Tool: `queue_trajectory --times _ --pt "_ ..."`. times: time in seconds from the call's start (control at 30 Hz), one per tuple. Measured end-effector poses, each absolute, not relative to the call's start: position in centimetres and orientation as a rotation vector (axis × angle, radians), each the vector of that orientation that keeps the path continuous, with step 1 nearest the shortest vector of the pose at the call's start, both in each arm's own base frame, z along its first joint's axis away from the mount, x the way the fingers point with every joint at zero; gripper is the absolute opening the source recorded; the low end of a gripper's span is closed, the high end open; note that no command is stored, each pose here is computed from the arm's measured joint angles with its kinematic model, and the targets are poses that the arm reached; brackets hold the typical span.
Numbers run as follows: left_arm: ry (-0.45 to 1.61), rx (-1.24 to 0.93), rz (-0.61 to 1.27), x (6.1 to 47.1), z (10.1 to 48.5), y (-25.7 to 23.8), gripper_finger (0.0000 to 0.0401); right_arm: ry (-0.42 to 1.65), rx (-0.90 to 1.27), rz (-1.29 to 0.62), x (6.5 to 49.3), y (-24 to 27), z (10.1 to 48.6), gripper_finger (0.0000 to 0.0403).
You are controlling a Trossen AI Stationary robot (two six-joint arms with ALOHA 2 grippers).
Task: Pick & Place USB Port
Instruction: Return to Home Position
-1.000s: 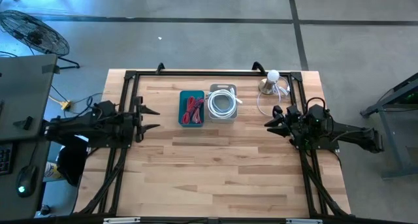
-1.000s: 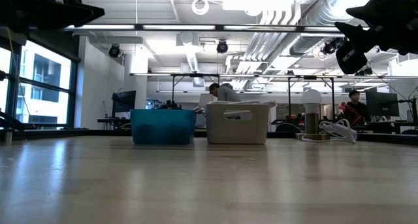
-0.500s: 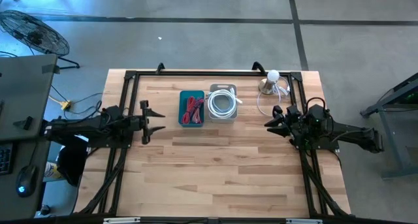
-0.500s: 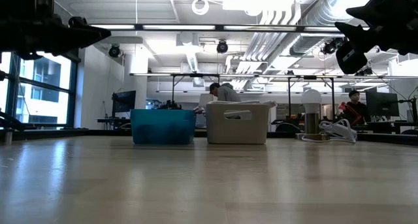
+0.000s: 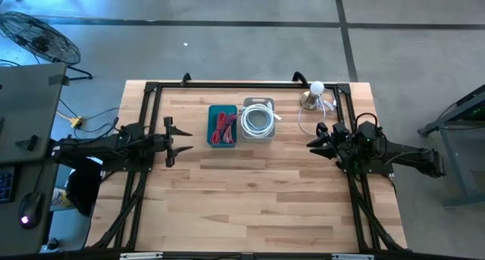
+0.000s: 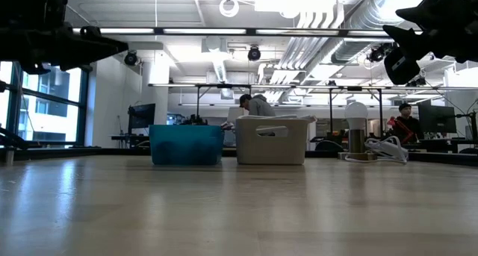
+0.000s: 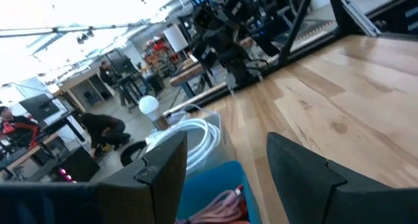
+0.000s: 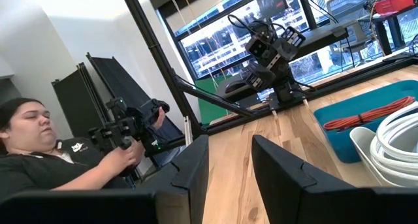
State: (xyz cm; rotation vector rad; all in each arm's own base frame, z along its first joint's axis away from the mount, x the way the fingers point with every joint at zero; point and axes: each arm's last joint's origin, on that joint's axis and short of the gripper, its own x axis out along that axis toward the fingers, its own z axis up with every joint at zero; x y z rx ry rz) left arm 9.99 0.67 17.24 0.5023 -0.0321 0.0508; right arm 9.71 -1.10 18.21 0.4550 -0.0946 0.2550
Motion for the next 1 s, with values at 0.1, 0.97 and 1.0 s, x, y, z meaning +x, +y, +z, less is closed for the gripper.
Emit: queue_trajectory --times 0.1,0.97,1.0 --pt "0.0 0.5 0.043 10.0 16.92 0.67 0.0205 -0.095 0.455 0.255 9.71 -1.09 18.21 0.011" --pt "0.016 0.498 -0.025 10.01 16.57 0.5 0.0205 -0.095 0.455 0.255 9.71 -1.09 18.21 0.011" --pt "0.017 0.504 -0.021 10.01 16.57 0.51 0.0205 -0.095 0.455 0.254 9.71 -1.1 18.21 0.011"
